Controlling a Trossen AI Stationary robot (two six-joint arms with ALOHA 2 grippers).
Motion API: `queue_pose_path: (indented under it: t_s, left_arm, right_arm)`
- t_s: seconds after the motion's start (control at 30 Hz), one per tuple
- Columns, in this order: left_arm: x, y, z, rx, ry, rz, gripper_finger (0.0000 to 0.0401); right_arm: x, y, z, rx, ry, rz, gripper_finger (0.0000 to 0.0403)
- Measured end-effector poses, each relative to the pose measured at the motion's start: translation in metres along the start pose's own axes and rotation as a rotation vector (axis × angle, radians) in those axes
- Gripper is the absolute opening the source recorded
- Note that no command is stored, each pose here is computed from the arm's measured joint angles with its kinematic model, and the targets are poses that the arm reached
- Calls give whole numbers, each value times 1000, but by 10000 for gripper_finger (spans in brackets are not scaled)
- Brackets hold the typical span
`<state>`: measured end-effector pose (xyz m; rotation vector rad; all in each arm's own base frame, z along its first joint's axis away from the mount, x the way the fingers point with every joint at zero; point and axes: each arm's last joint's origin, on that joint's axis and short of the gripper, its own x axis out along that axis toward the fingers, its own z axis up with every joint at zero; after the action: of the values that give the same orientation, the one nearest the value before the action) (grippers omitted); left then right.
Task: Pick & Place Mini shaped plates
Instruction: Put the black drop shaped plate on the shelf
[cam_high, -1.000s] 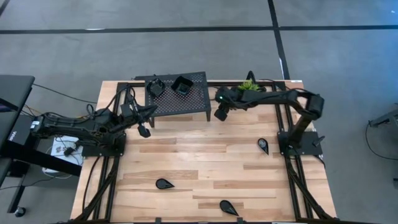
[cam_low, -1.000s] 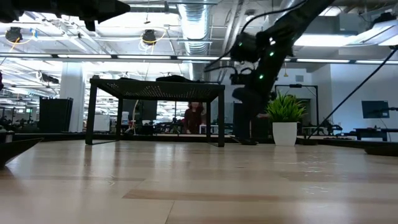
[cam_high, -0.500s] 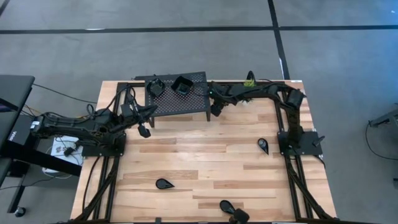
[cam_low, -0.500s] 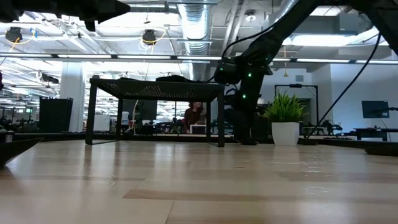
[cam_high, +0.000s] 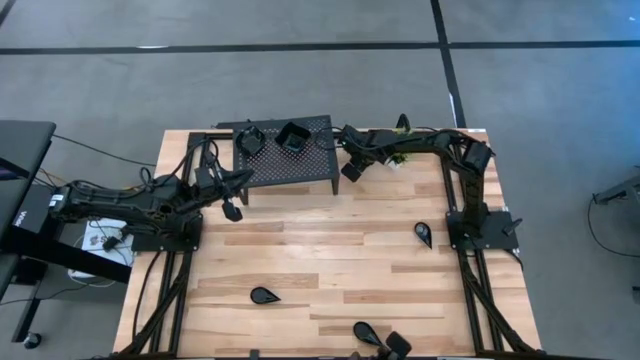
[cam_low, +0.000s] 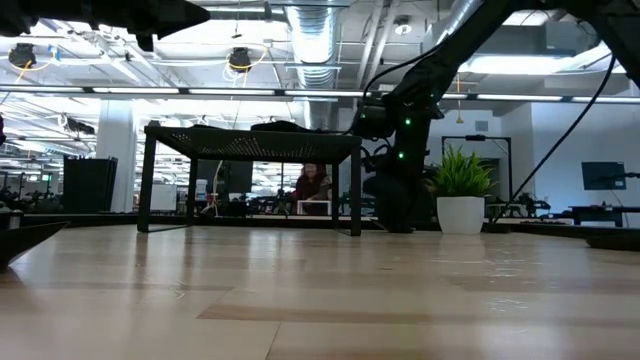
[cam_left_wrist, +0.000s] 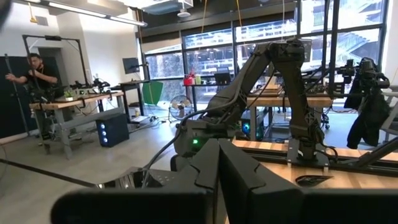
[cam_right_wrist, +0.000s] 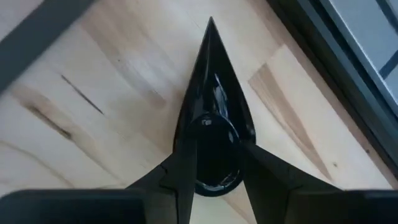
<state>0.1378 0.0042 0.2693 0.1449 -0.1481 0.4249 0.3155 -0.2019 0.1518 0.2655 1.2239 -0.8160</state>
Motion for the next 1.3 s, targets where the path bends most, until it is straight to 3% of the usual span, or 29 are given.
queue_pose_path:
  t_s: [0.17, 0.6, 0.87, 1.3]
  left_arm:
    - [0, 0, 0, 2, 5, -2, 7]
    - [0, 0, 0, 2, 5, -1, 9]
    - [0, 0, 0, 3, 5, -1, 11]
    - [7, -6, -9, 31, 58, -12, 10]
  right_arm:
    - [2, 3, -1, -4, 16, 66, 117]
    - [1, 8, 1, -9, -9, 71, 117]
    - [-10, 14, 5, -38, -14, -13, 117]
    - [-28, 37, -1, -67, 49, -17, 117]
